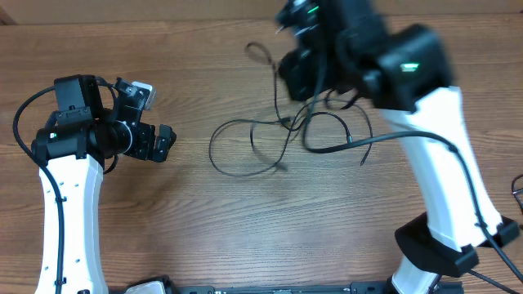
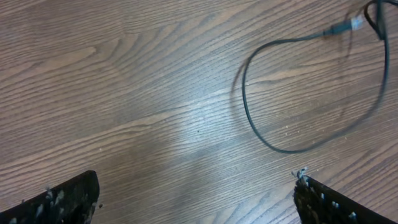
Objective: Untangle cables
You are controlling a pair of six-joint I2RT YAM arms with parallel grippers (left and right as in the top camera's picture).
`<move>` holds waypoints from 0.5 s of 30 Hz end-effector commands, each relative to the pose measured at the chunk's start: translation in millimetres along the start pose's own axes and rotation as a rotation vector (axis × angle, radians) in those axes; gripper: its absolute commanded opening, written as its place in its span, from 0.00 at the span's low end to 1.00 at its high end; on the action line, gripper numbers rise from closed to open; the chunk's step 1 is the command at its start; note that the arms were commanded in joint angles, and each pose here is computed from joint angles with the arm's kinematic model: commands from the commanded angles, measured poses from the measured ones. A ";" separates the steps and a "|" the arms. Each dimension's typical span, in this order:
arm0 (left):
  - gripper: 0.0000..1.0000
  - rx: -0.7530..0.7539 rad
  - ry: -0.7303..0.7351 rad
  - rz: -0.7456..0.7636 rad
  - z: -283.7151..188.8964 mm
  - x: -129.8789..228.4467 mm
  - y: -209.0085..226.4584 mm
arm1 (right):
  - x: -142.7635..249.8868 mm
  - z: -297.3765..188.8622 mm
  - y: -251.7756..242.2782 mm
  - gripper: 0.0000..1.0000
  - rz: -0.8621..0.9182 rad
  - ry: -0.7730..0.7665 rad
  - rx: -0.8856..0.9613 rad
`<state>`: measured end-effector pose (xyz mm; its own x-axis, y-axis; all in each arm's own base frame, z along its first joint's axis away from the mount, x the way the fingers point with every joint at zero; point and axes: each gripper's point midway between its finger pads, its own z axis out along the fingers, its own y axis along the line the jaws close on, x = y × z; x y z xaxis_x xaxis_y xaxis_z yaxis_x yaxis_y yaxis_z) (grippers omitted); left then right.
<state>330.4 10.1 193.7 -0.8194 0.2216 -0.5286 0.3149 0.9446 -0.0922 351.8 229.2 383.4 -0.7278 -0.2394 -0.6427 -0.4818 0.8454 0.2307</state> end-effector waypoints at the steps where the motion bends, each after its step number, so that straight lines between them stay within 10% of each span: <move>1: 1.00 0.013 -0.009 0.011 0.5 -2.0 -0.7 | -22.5 -48.4 -14.8 0.04 0.092 -0.150 0.030; 15: 1.00 0.014 -0.009 0.012 0.5 -2.1 -0.9 | -75.5 -138.2 -69.9 0.04 0.200 -0.508 0.138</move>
<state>330.4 10.1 193.7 -0.8188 0.2234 -0.5288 0.3165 0.9442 -0.0912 379.9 139.7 490.6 -0.5249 0.0914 -0.8462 -0.3007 0.9102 0.2849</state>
